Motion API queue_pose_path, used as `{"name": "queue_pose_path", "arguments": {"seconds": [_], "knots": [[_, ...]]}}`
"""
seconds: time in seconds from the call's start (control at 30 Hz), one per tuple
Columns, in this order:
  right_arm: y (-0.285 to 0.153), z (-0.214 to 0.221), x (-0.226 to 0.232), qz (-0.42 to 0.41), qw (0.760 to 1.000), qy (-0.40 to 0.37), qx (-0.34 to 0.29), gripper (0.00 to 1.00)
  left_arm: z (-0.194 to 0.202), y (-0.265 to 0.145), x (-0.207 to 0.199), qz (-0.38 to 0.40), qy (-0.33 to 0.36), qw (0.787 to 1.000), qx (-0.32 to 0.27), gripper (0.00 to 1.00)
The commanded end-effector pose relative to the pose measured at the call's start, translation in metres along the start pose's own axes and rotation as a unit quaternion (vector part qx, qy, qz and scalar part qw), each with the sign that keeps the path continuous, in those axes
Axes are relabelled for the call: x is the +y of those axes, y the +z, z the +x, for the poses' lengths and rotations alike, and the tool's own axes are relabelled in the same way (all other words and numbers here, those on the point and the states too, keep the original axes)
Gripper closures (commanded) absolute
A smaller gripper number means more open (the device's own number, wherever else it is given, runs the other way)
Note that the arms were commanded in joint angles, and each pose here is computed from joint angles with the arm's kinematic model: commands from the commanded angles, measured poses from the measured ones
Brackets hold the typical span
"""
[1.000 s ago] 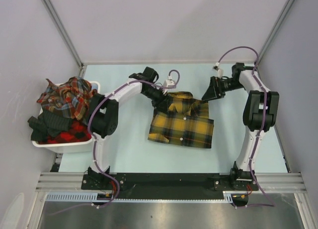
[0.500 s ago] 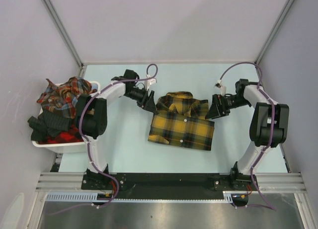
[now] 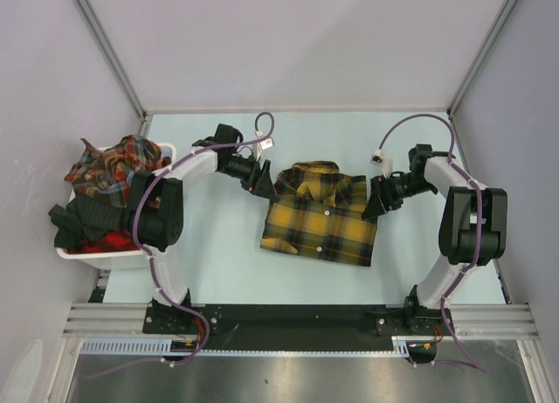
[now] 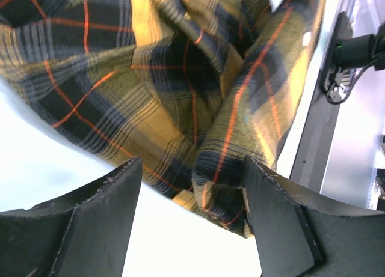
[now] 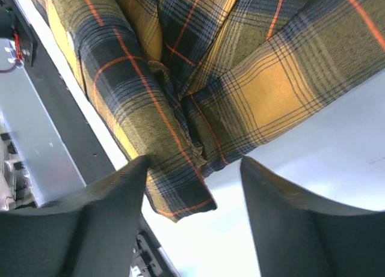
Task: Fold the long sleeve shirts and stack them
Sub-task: Fold the shirt
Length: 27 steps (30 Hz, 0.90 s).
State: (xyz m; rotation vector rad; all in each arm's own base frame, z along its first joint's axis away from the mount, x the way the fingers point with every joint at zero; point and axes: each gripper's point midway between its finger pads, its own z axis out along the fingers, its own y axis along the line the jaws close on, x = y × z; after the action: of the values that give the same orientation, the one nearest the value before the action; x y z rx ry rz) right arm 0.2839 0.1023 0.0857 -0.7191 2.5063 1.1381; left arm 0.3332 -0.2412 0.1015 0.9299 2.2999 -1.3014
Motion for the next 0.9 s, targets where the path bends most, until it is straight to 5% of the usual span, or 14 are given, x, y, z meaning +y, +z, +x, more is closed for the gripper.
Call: {"name": "queue_pose_path", "arguments": {"seconds": [0.0, 0.27, 0.73, 0.83, 0.87], "knots": [[-0.007, -0.019, 0.006, 0.008, 0.998, -0.050, -0.025, 0.43, -0.030, -0.015, -0.032, 0.031, 0.047, 0.997, -0.055, 0.26], [-0.003, -0.027, 0.013, 0.009, 0.997, -0.067, -0.024, 1.00, -0.024, -0.010, -0.034, 0.043, 0.030, 0.996, -0.067, 0.22], [-0.010, -0.039, 0.017, 0.027, 0.996, -0.082, -0.034, 1.00, 0.000, 0.008, -0.014, -0.019, 0.031, 0.999, -0.036, 0.28], [-0.010, -0.043, 0.015, 0.031, 0.995, -0.082, -0.038, 1.00, 0.003, 0.008, -0.020, -0.004, 0.031, 0.999, -0.036, 0.39], [-0.011, -0.046, 0.014, 0.033, 0.995, -0.082, -0.040, 1.00, 0.003, 0.008, -0.022, -0.001, 0.031, 0.999, -0.036, 0.54]]}}
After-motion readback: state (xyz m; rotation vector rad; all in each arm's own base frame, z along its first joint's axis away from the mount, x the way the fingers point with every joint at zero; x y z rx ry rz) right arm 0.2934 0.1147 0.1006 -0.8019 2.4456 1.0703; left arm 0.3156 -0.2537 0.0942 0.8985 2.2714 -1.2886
